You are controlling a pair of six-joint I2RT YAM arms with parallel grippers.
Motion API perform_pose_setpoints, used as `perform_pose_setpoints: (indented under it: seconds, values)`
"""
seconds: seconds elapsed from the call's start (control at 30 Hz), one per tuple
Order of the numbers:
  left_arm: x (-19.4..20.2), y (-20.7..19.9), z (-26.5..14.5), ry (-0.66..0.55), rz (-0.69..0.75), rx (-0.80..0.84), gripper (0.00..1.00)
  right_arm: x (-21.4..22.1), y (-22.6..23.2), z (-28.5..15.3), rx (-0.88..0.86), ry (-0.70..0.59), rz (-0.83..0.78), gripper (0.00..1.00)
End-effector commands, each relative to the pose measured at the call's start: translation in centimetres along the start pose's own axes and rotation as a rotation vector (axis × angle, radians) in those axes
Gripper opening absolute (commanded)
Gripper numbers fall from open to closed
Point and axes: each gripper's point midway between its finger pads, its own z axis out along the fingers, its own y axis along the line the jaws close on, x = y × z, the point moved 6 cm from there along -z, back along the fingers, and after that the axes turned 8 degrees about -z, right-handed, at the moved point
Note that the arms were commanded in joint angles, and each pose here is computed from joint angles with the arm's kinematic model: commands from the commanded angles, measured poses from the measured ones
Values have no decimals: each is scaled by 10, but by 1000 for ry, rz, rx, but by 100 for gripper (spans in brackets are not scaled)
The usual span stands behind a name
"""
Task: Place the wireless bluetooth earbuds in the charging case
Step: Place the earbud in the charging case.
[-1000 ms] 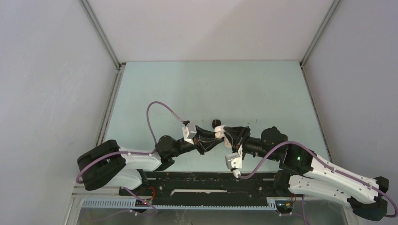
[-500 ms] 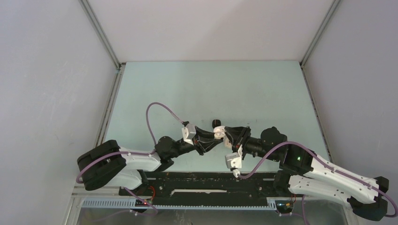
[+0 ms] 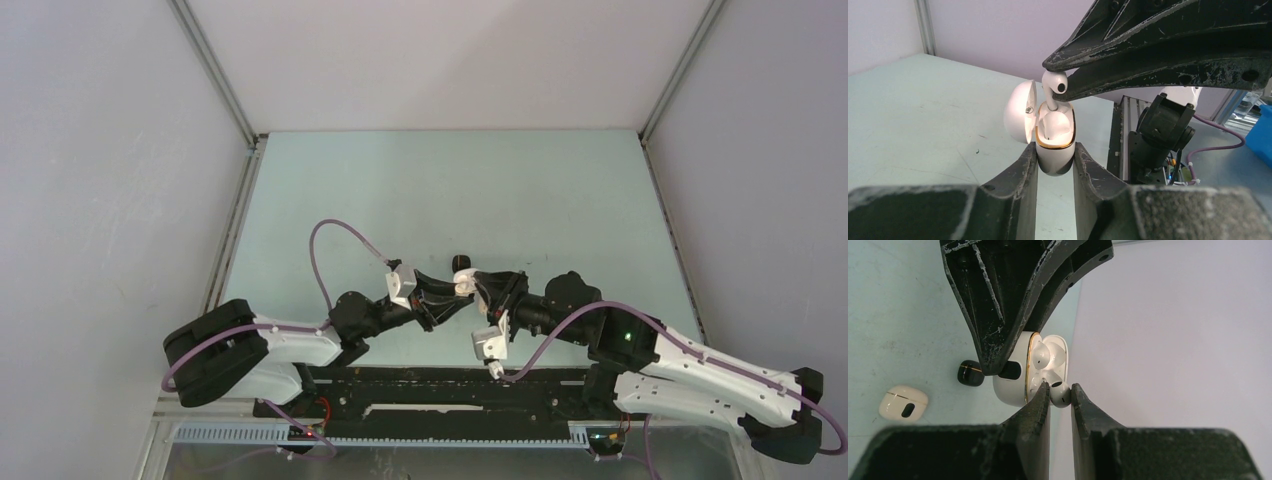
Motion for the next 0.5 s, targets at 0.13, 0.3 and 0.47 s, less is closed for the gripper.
perform_pose_setpoints:
  seconds: [0.13,0.3,0.47]
  values:
    - [-21,-3,1,-90,44,10,0,2,-2,2,16,40,26,0]
    - [-22,-3,1,-91,48,10,0,2,2,3,-1,51,31,2]
    - [-22,-3,2,-93,49,13,0,5,0,8,12,101,36,4]
